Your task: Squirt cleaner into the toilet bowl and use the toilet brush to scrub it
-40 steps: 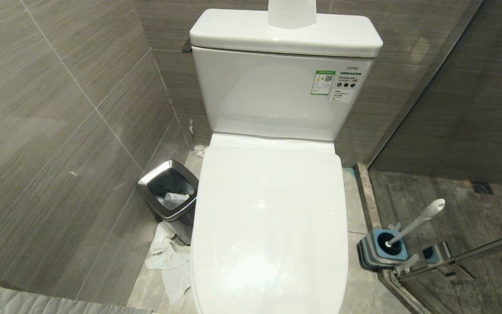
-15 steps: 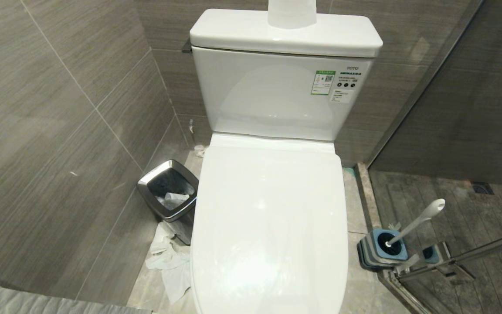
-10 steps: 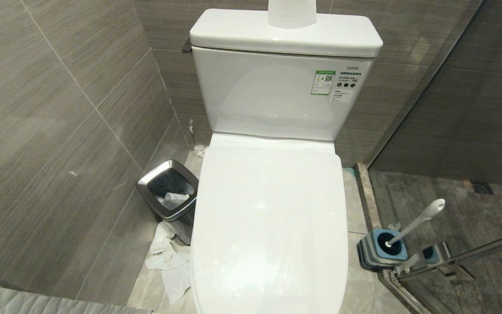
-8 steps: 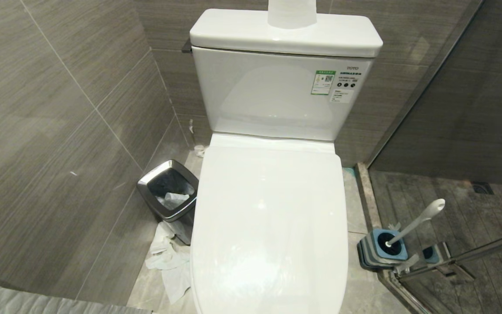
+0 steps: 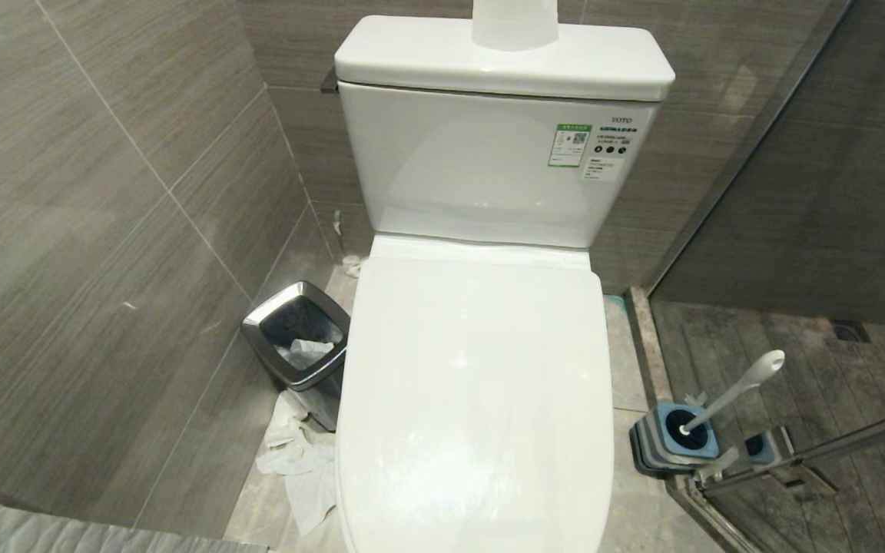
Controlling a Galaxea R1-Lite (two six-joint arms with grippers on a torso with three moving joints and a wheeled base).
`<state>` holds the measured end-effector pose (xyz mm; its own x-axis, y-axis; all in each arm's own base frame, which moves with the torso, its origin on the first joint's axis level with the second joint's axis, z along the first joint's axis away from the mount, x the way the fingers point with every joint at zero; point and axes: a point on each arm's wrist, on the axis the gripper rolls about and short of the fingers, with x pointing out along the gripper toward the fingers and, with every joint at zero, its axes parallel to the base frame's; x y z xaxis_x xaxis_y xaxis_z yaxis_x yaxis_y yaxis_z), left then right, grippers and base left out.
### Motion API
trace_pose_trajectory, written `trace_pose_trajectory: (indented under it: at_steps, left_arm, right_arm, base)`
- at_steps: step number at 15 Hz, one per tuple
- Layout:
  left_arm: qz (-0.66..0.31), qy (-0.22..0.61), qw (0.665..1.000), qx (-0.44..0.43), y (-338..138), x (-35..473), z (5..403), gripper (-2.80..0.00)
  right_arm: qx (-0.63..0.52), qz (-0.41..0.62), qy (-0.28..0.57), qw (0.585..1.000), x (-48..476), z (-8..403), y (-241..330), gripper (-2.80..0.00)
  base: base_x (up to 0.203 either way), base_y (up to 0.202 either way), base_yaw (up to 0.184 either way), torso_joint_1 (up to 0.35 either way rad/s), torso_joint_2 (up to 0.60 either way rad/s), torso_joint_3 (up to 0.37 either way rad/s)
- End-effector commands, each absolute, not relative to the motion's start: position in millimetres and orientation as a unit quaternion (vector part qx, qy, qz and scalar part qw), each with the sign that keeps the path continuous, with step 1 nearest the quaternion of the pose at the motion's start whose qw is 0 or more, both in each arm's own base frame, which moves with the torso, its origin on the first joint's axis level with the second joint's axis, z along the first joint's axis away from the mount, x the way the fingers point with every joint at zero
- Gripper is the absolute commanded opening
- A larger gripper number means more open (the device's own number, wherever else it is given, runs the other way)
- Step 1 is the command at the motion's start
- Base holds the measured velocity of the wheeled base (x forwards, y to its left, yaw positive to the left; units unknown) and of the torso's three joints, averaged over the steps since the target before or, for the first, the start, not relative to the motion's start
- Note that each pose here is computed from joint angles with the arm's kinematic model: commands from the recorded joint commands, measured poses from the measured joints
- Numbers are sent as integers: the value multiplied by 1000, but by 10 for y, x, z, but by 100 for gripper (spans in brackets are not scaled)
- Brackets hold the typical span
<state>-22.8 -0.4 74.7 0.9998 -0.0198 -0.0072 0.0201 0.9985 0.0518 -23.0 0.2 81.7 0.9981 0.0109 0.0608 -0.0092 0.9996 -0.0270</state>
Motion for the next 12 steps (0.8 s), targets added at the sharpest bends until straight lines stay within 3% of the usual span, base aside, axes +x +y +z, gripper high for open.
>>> trace_pose_trajectory:
  at_steps: [1, 12]
  left_arm:
    - [-10, 4, 1000, 26, -4, -227, 747, -280]
    - [-10, 4, 1000, 26, -4, -227, 749, -280]
  right_arm:
    - [-14, 5, -18, 1000, -211, 749, 2, -280]
    - [-15, 3, -18, 1000, -212, 751, 1, -280]
  base:
    - [0, 0, 0, 0, 0, 0]
    - [0, 0, 0, 0, 0, 0]
